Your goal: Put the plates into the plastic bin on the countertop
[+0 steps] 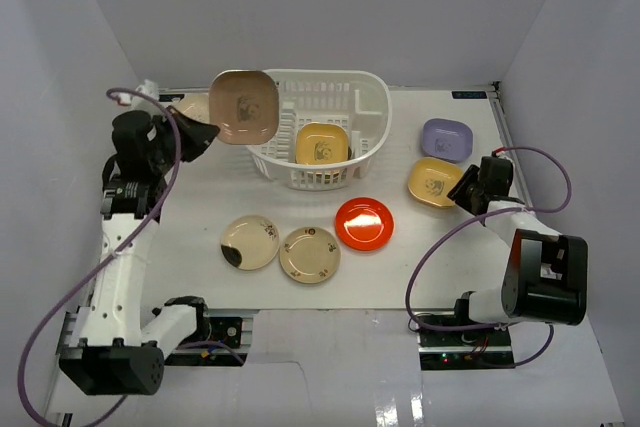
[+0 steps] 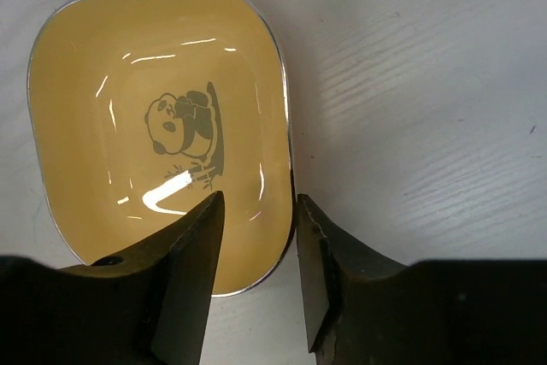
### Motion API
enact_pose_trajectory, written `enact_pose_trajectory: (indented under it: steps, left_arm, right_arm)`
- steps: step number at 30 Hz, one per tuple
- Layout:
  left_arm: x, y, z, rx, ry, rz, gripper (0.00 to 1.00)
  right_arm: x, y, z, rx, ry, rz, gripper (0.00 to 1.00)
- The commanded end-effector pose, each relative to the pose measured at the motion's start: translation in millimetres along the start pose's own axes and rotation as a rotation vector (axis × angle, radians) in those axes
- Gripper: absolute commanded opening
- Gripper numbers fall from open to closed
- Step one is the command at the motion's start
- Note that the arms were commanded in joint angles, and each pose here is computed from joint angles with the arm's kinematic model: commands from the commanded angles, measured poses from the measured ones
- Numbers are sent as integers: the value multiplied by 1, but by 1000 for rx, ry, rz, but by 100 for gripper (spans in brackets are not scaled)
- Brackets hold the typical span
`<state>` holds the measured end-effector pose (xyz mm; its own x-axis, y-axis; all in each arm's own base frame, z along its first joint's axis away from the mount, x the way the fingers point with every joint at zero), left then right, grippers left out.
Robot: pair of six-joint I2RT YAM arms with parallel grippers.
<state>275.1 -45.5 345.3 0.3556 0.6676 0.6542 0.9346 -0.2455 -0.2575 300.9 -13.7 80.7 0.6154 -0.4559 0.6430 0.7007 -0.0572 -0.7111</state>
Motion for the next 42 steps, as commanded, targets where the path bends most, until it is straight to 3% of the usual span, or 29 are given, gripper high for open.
enact_pose_trajectory:
  steps: [1, 3, 4, 6, 7, 11, 14, 19, 26, 29, 35, 36, 37, 38, 40, 42]
  left_arm:
    - [-9, 35, -40, -64, 69, 70, 0]
    - [-17, 52, -64, -88, 125, 100, 0]
    - [-29, 77, -57, -34, 133, 160, 0]
    - [-28, 95, -75, -23, 180, 149, 0]
    - [-32, 105, -75, -5, 189, 166, 0]
    - [-53, 157, -72, 68, 231, 222, 0]
    - [-63, 176, -74, 102, 251, 239, 0]
    - [-107, 200, -61, 170, 315, 331, 0]
    - [-133, 205, -45, 217, 308, 379, 0]
    - [-145, 207, -36, 223, 297, 406, 1]
    - [-152, 206, -21, 268, 301, 416, 23]
    - [-152, 205, -20, 271, 300, 410, 30]
    - [-154, 205, -18, 275, 297, 409, 47]
    - [-153, 204, -18, 271, 296, 402, 55]
    - [-151, 202, -23, 247, 277, 388, 69]
    - [-144, 200, -33, 208, 263, 359, 74]
  right_arm:
    - [16, 6, 9, 54, 18, -66, 43]
    - [12, 10, 6, 39, 18, -52, 33]
    - [10, 10, 5, 36, 18, -47, 26]
    - [12, 4, 4, 32, 19, -73, 9]
    - [12, 0, 4, 30, 22, -84, 8]
    - [26, -31, 7, 49, 29, -187, 8]
    - [35, -51, 9, 51, 29, -238, 8]
    - [83, -116, 33, 156, 18, -437, 8]
    - [144, -196, 116, 472, -85, -571, 8]
    - [131, -199, 177, 528, -190, -522, 8]
    - [129, -182, 231, 538, -227, -490, 8]
    - [126, -180, 239, 546, -239, -477, 8]
    - [124, -178, 244, 546, -243, -469, 8]
    - [120, -167, 249, 527, -250, -453, 8]
    - [115, -164, 259, 521, -258, -441, 8]
    - [108, -153, 267, 514, -264, -421, 8]
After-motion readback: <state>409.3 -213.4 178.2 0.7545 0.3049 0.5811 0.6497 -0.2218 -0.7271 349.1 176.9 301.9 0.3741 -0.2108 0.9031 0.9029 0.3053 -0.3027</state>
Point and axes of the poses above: each gripper's point midway between its finger pads, its own y axis out along the fingers, its own z axis along the line the jaws close on, x = y × z, the point moved 5 cm from there along -y, back along the fingers, and after that the axes turned 4 degrees about -y, right-handed, at the moved point
